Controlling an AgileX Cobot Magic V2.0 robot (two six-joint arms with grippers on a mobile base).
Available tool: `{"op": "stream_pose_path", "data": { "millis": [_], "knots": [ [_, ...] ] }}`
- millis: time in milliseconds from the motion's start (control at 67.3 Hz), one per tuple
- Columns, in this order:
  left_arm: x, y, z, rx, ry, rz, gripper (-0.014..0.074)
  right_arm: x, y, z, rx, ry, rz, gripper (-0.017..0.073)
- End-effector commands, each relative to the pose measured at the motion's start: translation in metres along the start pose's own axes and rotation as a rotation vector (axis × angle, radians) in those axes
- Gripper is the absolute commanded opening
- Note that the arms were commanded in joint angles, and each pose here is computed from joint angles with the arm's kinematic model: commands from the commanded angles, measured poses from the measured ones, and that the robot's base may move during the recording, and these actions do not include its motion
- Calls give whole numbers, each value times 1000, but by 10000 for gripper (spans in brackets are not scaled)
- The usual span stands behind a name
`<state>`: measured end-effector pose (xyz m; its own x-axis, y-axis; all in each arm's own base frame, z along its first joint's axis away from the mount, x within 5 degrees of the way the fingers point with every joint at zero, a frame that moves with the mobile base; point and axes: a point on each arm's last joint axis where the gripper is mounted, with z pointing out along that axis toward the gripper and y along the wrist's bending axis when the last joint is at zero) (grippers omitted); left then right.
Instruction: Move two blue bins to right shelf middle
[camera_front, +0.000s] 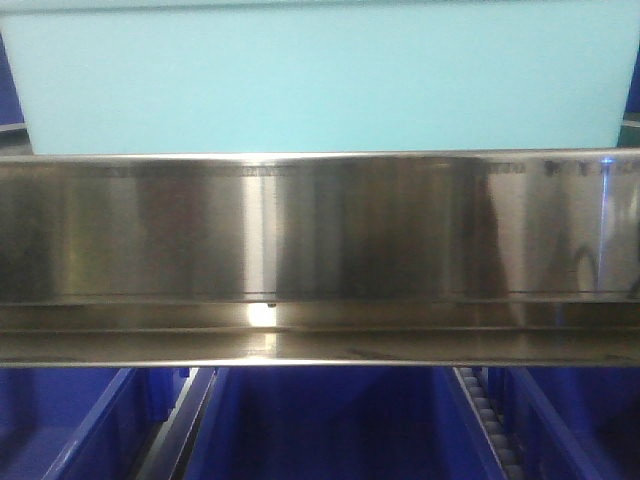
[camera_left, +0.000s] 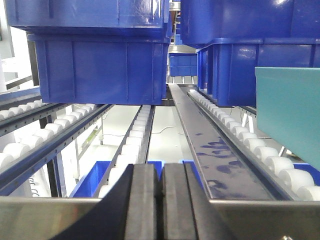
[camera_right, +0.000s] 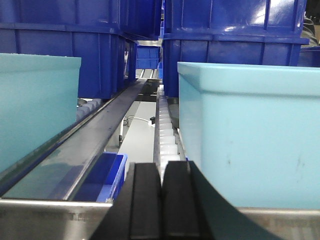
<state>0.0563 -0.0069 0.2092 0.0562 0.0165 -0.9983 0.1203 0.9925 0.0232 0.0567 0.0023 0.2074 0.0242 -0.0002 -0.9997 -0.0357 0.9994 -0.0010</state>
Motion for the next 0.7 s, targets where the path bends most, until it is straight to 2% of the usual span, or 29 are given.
{"op": "stream_pose_path", "data": {
  "millis": [0,490,683],
  "knots": [
    [-3,0,0,-1,-22,2,-111,-3,0,0,0,-28,1,-162],
    [-3,0,0,-1,-27,2,-111,-3,0,0,0,-28,1,-162],
    [-11,1,-1,-6,-111,-16,-111,-4,0,0,2,-46,1,-162]
  ]
}}
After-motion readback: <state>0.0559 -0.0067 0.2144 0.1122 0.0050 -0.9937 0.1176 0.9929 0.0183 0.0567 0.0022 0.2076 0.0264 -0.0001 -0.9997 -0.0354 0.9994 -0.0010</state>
